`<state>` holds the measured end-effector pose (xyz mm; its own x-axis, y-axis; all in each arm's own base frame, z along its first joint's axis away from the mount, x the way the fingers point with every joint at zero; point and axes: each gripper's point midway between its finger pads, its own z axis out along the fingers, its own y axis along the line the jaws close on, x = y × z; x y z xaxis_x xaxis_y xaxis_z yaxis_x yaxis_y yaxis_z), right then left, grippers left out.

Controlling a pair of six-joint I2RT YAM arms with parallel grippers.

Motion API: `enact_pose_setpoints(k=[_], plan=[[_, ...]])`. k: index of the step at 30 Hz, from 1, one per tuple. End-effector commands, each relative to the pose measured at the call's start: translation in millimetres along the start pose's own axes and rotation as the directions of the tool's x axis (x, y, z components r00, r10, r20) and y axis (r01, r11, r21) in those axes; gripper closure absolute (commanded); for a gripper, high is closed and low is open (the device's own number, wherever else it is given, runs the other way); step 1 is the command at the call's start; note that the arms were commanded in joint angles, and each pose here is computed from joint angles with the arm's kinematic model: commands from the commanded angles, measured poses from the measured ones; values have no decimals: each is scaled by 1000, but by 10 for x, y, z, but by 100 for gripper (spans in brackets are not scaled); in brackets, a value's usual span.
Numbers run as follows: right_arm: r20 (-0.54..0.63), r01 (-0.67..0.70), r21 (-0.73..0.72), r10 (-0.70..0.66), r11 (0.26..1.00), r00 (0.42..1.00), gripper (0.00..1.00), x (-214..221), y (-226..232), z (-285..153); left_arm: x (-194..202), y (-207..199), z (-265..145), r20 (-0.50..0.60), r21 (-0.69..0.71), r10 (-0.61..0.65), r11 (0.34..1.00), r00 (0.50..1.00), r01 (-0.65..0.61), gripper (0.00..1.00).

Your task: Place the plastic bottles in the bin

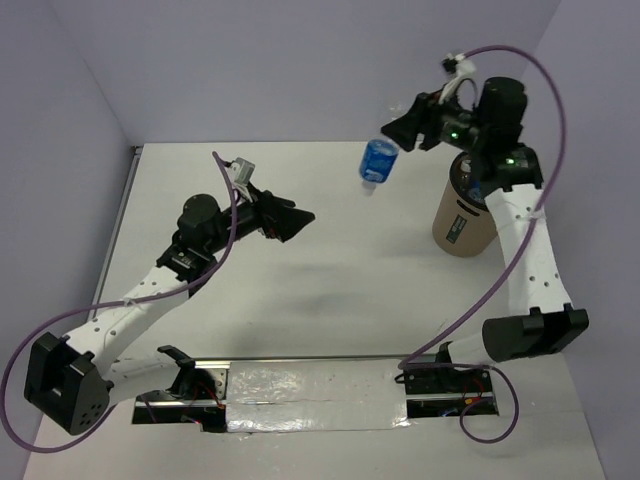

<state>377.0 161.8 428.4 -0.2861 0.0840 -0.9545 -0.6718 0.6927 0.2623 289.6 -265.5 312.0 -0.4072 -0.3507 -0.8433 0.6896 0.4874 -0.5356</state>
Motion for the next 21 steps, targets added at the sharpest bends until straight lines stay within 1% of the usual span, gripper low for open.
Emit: enact_pose_setpoints(k=[1, 2, 3, 4, 5, 6, 7, 8, 9, 10, 12, 15, 17, 19, 21], plan=[[53, 259, 238, -278, 936, 959, 99, -507, -232, -615, -185, 28, -92, 38, -31, 61, 998, 997, -60, 0], [46, 294, 298, -321, 908, 946, 100, -607, -269, -753, -175, 97, -121, 32, -49, 56, 997, 998, -54, 1], [34, 363, 354, -400, 862, 916, 100, -708, -288, -903, -121, 140, -142, 19, -55, 48, 997, 999, -47, 0], [22, 389, 402, -434, 829, 901, 100, -769, -315, -999, -107, 160, -168, 18, -57, 41, 998, 999, -40, 1], [-29, 426, 518, -483, 742, 875, 100, -857, -518, -1223, -113, 206, -194, 22, -67, 38, 997, 999, -36, 1], [-48, 451, 564, -518, 691, 854, 100, -918, -525, -1363, -46, 254, -216, 10, -75, 28, 997, 1000, -27, 1], [-74, 466, 605, -536, 646, 841, 100, -947, -570, -1465, -34, 261, -236, 8, -75, 21, 997, 1000, -21, 1], [-111, 465, 664, -538, 585, 835, 100, -950, -692, -1578, -21, 297, -252, 7, -82, 16, 996, 1000, -15, 1], [-156, 491, 691, -554, 530, 818, 100, -932, -765, -1693, 18, 330, -275, 2, -88, 4, 996, 1000, -3, 1], [-177, 497, 711, -557, 497, 812, 100, -948, -800, -1770, 31, 335, -279, 2, -88, 3, 996, 1000, -3, 0], [-249, 507, 739, -520, 443, 817, 100, -832, -1002, -1885, 63, 358, -297, 2, -87, -9, 996, 1000, 9, 0], [-297, 491, 748, -437, 447, 849, 100, -601, -1266, -1955, 92, 372, -280, -13, -77, -19, 997, 1000, 18, 0], [-320, 479, 743, -380, 468, 868, 100, -403, -1456, -1927, 110, 385, -245, -31, -71, -24, 997, 999, 22, 1], [-343, 469, 741, -330, 480, 879, 99, -184, -1657, -1926, 125, 393, -221, -40, -67, -31, 997, 999, 28, 1], [-355, 481, 747, -336, 459, 872, 98, -145, -1772, -1940, 112, 375, -210, -35, -58, -33, 998, 999, 31, 0]])
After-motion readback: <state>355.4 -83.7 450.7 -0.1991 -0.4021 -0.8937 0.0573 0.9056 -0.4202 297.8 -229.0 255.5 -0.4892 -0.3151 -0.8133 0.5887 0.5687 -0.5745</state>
